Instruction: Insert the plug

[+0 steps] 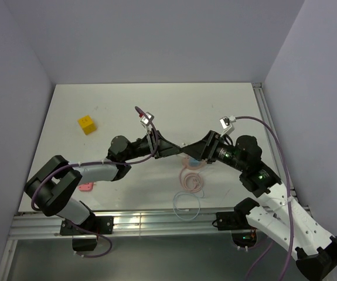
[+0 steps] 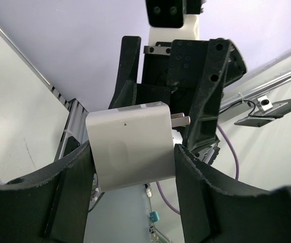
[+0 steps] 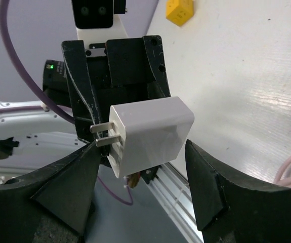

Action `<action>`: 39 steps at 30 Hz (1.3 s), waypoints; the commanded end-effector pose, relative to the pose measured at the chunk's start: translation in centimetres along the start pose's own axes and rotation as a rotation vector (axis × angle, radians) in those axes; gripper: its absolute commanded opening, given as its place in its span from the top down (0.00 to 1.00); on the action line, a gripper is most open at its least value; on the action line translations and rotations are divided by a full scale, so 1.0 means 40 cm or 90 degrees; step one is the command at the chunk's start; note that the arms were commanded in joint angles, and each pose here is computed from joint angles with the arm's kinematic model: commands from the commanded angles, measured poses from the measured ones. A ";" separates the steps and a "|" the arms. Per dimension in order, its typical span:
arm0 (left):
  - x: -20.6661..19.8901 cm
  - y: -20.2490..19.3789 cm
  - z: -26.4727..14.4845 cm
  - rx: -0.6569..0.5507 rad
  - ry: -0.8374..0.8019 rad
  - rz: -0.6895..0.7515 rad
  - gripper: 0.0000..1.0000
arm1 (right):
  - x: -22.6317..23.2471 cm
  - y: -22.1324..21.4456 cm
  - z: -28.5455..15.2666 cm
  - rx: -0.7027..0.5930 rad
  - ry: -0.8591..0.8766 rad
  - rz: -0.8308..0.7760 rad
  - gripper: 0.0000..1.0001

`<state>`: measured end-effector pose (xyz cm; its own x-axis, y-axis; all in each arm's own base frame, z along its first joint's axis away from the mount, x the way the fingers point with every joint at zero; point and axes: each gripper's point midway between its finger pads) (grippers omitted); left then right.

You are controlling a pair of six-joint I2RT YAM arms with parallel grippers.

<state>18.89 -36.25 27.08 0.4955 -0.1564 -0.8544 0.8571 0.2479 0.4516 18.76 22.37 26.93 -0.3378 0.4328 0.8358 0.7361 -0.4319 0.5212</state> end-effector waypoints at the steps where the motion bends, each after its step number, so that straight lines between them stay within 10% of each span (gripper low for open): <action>1: -0.268 0.056 -0.028 -0.077 -0.236 0.183 1.00 | 0.029 0.049 -0.013 -0.073 0.037 0.008 0.27; 18: -0.315 0.038 -0.034 -0.077 -0.279 0.168 1.00 | 0.091 0.031 0.002 -0.053 0.178 0.015 0.29; 25: -0.315 0.027 -0.021 -0.070 -0.285 0.159 1.00 | 0.099 0.040 -0.007 -0.070 0.186 0.003 0.45; 31: -0.307 0.019 -0.024 -0.065 -0.290 0.147 1.00 | 0.105 0.040 -0.005 -0.067 0.193 -0.009 0.33; 39: -0.305 0.010 -0.021 -0.050 -0.288 0.144 1.00 | 0.140 0.031 -0.015 -0.056 0.252 -0.020 0.76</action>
<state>18.40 -35.94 30.01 0.5022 -0.2196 -0.8364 0.8490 0.3091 0.4286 19.28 23.11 29.56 -0.4529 0.2113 0.8661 0.6910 -0.5307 0.4908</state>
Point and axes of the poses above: each gripper's point midway between its finger pads, its own z axis out along the fingers, its own x axis along the line the jaws close on, y = z × x, and after that the axes turned 2 degrees about z, right-handed
